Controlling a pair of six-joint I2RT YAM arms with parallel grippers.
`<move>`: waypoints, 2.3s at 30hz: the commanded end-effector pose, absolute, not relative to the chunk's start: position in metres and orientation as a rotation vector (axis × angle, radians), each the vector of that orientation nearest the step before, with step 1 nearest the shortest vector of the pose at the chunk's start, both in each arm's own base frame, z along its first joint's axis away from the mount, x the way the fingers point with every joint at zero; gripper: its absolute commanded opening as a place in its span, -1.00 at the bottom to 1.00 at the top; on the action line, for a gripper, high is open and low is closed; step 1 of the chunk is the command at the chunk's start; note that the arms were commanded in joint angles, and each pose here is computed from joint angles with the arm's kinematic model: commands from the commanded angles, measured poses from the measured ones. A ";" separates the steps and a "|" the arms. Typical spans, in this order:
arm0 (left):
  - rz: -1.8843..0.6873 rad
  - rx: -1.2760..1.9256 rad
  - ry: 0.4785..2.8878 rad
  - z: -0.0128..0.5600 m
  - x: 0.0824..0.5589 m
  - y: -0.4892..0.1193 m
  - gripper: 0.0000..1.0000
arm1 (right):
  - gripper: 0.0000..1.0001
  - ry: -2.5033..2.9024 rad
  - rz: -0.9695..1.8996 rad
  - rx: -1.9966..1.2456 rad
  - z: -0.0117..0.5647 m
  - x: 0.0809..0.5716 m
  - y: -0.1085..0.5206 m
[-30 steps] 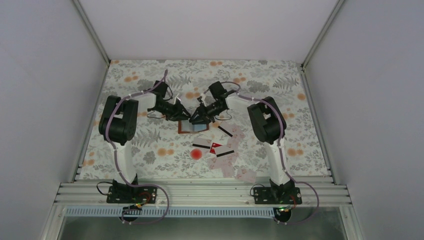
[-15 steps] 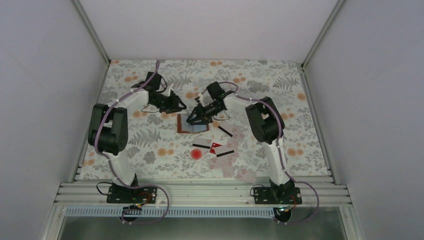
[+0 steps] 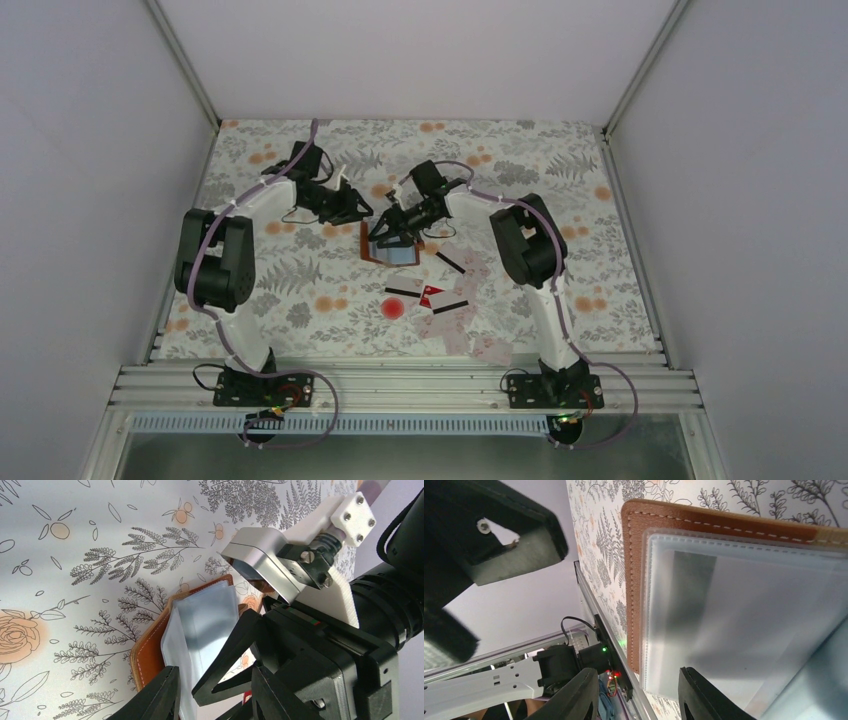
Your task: Put the credit cards into the card holder
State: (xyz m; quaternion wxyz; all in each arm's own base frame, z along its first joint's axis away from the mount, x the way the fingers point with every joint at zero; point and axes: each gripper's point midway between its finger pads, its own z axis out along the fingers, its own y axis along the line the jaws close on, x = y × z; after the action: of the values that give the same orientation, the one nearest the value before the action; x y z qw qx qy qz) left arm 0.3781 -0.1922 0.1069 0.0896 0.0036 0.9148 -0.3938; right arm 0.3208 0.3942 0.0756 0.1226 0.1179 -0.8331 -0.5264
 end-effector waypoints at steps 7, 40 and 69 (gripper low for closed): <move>-1.211 0.092 2.626 0.141 0.379 -0.199 -0.25 | -0.24 -2.463 -1.495 0.362 0.069 0.323 0.396; -1.049 0.180 2.567 0.172 0.383 -0.205 -0.25 | -0.31 -2.652 -1.393 0.411 0.091 0.338 0.368; -0.921 0.345 2.633 0.156 0.375 -0.253 -0.26 | -0.34 -2.856 -1.206 0.416 0.100 0.341 0.338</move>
State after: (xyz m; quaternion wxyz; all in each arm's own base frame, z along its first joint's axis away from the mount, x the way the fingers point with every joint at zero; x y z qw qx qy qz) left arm 0.3738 -0.2465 0.1686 0.1782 0.1212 0.9180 -0.3328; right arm 0.3373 0.3551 0.0692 0.0566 0.1236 -0.9021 -0.4095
